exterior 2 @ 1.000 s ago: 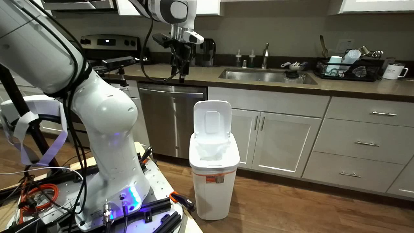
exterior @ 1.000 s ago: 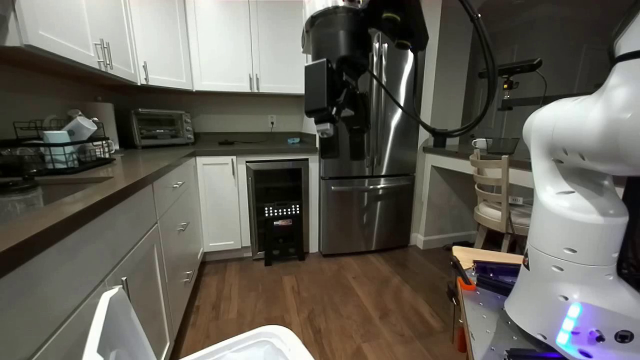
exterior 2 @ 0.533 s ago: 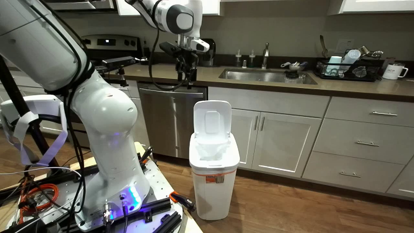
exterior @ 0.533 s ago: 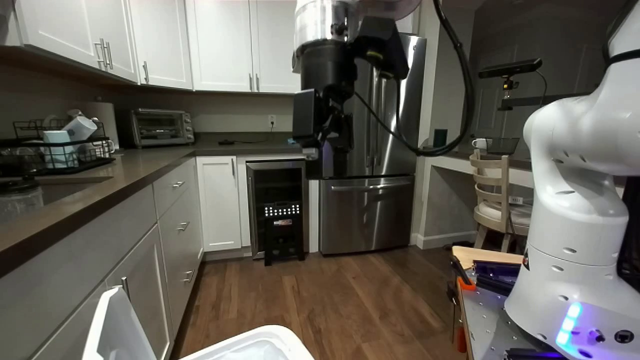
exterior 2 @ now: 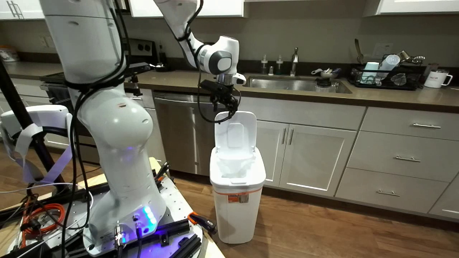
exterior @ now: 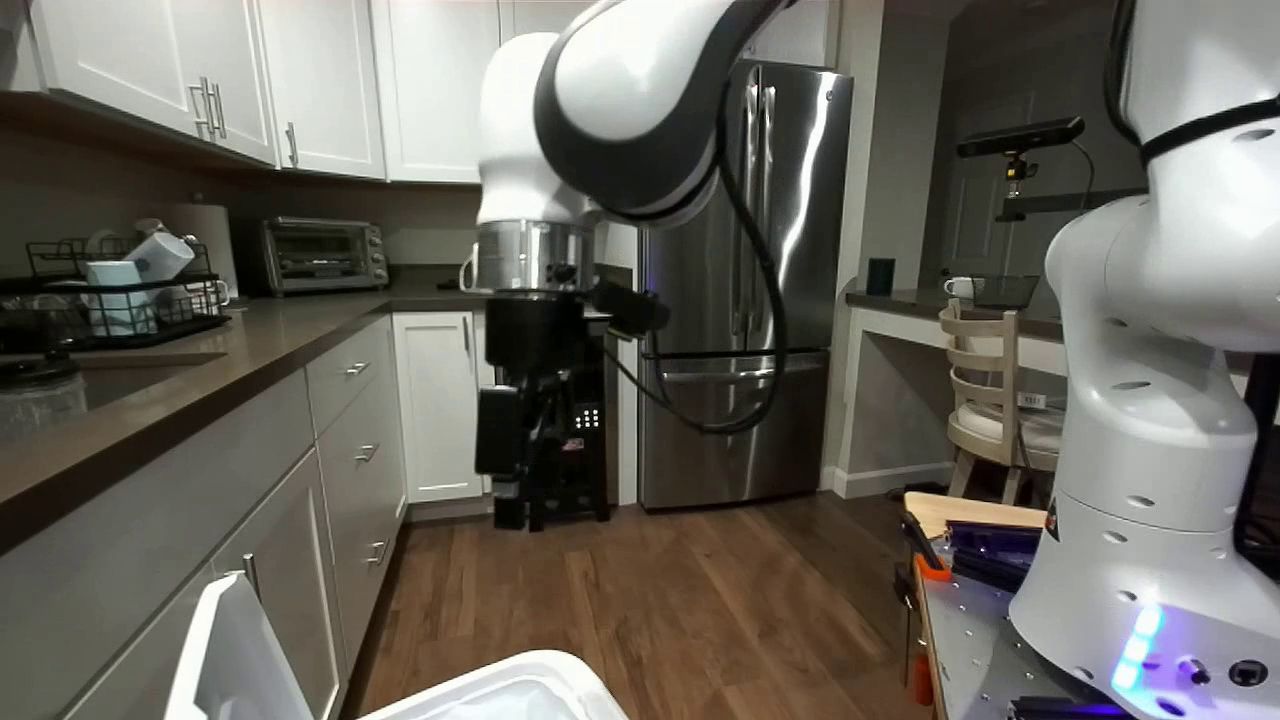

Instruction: Close the bin cover

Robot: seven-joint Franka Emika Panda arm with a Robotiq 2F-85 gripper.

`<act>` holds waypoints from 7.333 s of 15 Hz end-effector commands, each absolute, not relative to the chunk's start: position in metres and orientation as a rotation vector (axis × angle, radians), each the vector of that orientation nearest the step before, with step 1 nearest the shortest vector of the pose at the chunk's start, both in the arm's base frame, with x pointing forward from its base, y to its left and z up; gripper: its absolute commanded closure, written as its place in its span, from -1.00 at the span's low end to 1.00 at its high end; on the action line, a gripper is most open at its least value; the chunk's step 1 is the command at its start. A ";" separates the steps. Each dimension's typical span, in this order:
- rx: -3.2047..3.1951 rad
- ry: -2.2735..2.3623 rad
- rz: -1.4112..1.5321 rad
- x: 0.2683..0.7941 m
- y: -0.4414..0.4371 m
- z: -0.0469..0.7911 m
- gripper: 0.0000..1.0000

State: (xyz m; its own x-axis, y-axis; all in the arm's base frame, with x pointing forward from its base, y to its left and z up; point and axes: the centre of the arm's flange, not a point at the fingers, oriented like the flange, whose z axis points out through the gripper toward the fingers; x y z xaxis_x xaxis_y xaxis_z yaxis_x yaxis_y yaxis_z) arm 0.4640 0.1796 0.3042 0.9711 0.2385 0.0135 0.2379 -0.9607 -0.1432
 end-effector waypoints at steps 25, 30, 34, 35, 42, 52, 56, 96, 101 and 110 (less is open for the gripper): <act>-2.668 -1.081 -0.188 0.725 0.268 0.213 -0.48; -2.667 -1.109 -0.193 0.735 0.271 0.219 -1.00; -2.656 -1.121 -0.192 0.738 0.277 0.211 -0.55; -2.649 -1.121 -0.191 0.740 0.278 0.209 -0.55; -2.645 -1.122 -0.119 0.738 0.283 0.192 0.39; -2.750 -0.988 0.376 0.693 0.253 0.183 0.87; -2.778 -0.929 0.408 0.668 0.226 0.147 0.85; -2.911 -0.797 0.343 0.554 0.197 0.052 0.89; -2.937 -0.772 0.288 0.551 0.197 0.049 0.89; -2.867 -0.727 0.367 0.557 0.209 0.042 0.62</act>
State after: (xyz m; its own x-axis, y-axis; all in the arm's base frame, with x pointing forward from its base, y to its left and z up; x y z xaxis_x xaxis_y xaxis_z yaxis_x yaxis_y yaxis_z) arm 0.5565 0.2087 0.0421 0.8518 0.4857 -0.1965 0.4459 -0.8689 -0.2149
